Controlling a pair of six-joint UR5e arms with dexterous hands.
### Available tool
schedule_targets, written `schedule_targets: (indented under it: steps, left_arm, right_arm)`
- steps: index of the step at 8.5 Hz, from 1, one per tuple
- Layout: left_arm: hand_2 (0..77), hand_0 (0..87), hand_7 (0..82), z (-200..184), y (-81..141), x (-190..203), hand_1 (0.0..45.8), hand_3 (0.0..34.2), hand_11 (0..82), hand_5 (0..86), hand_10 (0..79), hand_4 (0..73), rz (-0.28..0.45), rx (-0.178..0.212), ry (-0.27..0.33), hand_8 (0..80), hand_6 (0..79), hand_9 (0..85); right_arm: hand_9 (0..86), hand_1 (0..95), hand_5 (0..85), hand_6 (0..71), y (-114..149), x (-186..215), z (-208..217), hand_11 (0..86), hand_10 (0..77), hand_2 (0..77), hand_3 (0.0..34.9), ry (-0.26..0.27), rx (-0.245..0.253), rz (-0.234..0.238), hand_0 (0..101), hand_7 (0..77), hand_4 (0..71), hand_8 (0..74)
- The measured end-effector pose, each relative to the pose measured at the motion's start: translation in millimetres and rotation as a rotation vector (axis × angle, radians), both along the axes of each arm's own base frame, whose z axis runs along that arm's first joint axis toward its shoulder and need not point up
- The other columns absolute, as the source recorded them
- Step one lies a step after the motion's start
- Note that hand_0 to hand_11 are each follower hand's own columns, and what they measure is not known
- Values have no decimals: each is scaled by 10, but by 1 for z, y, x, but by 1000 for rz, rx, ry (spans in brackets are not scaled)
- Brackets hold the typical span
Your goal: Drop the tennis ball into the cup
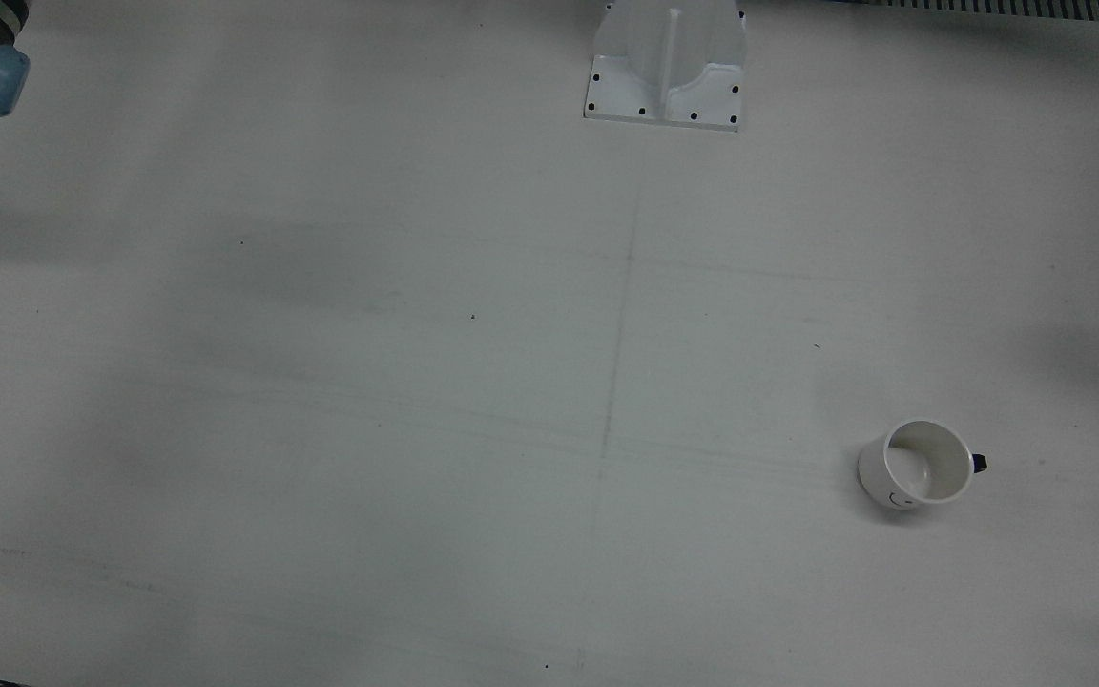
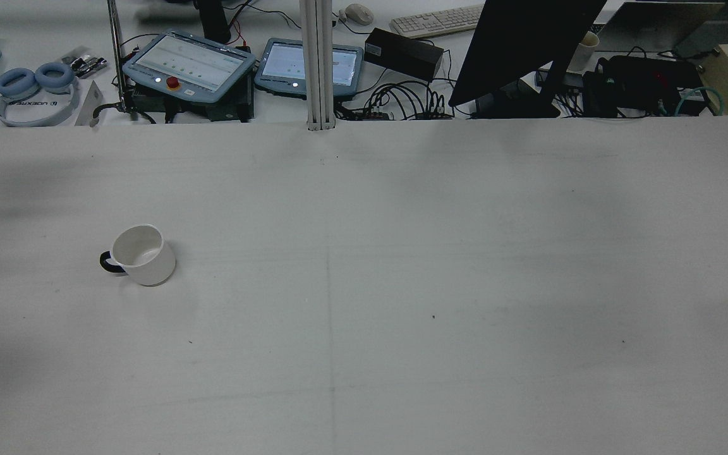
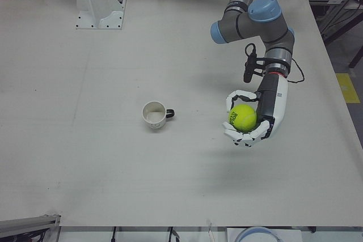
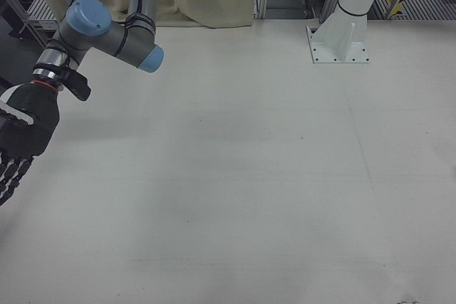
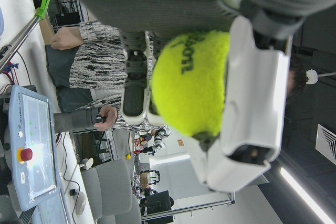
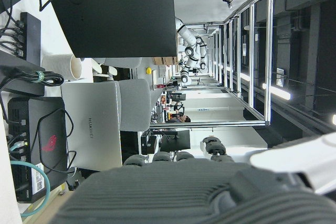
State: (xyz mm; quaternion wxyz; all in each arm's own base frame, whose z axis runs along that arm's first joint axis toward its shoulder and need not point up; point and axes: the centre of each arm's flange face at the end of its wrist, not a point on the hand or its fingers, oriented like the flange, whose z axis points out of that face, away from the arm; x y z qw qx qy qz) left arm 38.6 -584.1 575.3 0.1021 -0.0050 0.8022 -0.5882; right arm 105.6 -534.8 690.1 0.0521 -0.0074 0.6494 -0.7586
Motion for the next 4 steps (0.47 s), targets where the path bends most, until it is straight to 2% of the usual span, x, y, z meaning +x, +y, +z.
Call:
schedule_targets:
  steps: [2,3,4]
  left_arm:
    - [589,805,376,0,0,0,71,0,524,349,338,365,0,-1,0,491,622,567]
    - [589,805,365,0,0,0,71,0,524,349,338,371,1,-1,0,491,660,567]
    - [589,804,365,-6,0,3,71,0,524,349,338,371,6,11,3,491,660,567]
  right_arm:
    - [0,5,0,0,0,0,0,5,0,5,0,0,0,0,0,5,0,0]
    - [0,5,0,0,0,0,0,5,0,5,0,0,0,0,0,5,0,0]
    - [0,5,0,0,0,0,0,5,0,5,0,0,1,0,0,5,0,0]
